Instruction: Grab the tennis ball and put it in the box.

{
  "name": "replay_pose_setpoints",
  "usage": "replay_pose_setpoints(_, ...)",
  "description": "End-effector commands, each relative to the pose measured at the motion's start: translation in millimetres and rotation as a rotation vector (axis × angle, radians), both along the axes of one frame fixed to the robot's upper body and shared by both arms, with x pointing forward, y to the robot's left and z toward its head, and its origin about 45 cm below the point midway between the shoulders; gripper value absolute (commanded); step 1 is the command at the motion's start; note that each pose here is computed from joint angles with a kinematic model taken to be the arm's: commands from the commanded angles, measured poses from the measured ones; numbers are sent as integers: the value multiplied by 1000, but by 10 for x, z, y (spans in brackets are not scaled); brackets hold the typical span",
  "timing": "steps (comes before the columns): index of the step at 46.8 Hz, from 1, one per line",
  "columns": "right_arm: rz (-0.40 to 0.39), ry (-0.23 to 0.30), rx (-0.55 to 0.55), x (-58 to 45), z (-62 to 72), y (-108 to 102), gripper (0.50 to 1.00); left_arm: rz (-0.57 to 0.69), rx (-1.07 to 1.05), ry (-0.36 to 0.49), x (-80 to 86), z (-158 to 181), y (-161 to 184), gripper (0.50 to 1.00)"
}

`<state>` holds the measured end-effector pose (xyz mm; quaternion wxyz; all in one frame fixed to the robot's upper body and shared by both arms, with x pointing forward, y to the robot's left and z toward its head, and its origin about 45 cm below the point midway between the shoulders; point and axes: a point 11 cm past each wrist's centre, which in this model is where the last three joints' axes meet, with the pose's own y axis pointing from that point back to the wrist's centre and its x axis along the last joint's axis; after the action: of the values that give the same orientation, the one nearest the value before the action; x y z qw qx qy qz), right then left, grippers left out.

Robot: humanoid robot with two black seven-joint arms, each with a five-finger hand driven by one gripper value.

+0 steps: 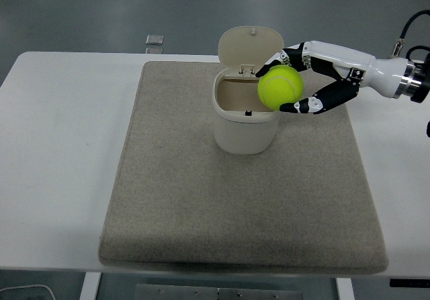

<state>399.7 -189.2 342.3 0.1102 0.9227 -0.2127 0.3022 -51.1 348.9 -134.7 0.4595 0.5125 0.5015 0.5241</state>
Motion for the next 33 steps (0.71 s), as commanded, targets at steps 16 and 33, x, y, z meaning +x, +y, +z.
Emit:
replay_pose_setpoints(16,-133,6,-12,151,-161,159,500,0,0,0,-1,0,0,992)
replay_pose_setpoints(33,-197,5,-15,197,-311,182,729,0,0,0,-1,0,0,992)
